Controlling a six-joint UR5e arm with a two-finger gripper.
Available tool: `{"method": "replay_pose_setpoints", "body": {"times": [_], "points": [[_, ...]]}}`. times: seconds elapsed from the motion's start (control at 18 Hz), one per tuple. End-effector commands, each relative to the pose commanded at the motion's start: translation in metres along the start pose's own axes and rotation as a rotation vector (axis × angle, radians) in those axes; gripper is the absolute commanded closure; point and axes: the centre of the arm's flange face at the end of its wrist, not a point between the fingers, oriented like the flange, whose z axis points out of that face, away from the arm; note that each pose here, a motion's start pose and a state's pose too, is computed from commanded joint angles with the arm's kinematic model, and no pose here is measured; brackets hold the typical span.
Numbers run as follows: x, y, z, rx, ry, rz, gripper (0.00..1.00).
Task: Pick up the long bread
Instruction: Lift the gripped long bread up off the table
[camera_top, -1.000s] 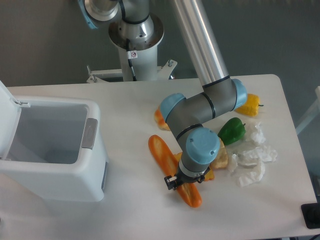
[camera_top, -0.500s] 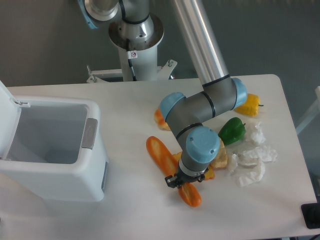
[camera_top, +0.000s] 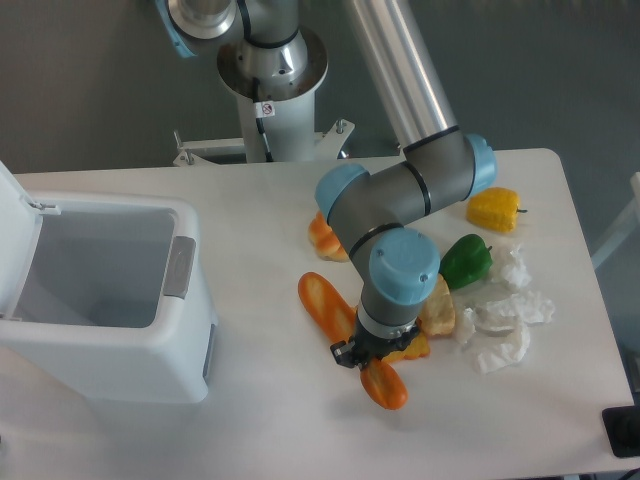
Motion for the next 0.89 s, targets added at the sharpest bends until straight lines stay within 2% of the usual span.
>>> {"method": "replay_pose_setpoints", "body": {"times": [0.17,0.44,0.61,0.89], "points": [[0.006,0.004,-0.038,0.055,-0.004,0.075,0.76],[0.032,0.019,-0.108,0.157,-0.024,0.348,0.76],[0.056,0.028,-0.14,0.211,-0.036,0.463,0.76],[0.069,0.048,-0.197,0.298,-0.057,0.572,0.76]]}}
